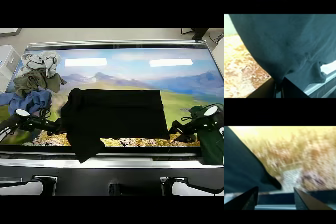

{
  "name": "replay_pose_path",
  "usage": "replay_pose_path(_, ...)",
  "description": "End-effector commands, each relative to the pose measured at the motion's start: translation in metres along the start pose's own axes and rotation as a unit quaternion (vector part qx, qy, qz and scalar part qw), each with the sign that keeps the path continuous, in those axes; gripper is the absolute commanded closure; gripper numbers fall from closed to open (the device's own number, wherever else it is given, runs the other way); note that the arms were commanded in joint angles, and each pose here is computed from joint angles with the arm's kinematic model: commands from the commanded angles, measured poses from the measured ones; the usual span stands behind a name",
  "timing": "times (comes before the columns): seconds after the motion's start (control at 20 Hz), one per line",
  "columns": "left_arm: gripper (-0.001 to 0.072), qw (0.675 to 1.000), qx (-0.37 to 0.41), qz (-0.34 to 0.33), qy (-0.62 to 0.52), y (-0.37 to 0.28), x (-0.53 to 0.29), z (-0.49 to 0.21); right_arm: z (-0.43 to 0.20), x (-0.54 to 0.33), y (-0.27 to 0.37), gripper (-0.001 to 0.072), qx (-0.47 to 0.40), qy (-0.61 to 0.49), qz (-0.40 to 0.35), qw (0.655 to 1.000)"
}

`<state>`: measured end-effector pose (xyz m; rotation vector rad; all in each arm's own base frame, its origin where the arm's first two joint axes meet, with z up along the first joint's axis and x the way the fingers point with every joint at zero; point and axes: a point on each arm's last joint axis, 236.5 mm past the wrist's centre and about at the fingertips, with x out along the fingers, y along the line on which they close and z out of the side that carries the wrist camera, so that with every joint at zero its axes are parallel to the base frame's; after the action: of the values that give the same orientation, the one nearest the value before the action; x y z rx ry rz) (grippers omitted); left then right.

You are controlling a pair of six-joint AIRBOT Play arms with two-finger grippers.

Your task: Fold the clothes and pants, and hang the long-sleeved shirts on hangers.

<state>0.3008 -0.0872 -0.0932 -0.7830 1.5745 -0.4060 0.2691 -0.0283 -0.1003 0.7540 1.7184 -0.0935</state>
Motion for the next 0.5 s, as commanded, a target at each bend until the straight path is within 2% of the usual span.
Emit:
replay_pose_path(0.0,0.0676,1.000,0.009,-0.001,-0.008,-0.006,-0.006,0.000,0.012,0.014,0.025,0.0219,0.003,-0.013,0.063,0.998)
replay_pose_path(0.1,0.0676,1.000,0.010,-0.002,-0.006,-0.007,-0.006,-0.002,0.013,0.018,0.028,0.0221,0.010,-0.008,0.074,0.997)
replay_pose_path(0.15,0.0676,1.000,0.011,-0.003,-0.004,-0.008,-0.007,-0.002,0.011,0.019,0.029,0.0281,0.012,-0.001,0.077,0.997)
replay_pose_path(0.2,0.0676,1.000,0.011,-0.003,-0.003,-0.008,-0.007,-0.003,0.006,0.019,0.032,0.0376,0.013,0.010,0.084,0.996)
replay_pose_path(0.3,0.0676,1.000,0.007,-0.003,-0.007,-0.010,-0.009,0.000,-0.007,0.016,0.042,0.0645,-0.007,0.034,0.104,0.994)
replay_pose_path(0.35,0.0676,1.000,0.014,-0.005,-0.008,-0.015,-0.013,0.003,-0.011,0.010,0.046,0.0675,-0.024,0.039,0.111,0.993)
replay_pose_path(0.45,0.0679,0.998,0.049,-0.008,-0.027,-0.036,-0.035,0.018,0.000,-0.022,0.060,0.0675,-0.063,-0.001,0.113,0.992)
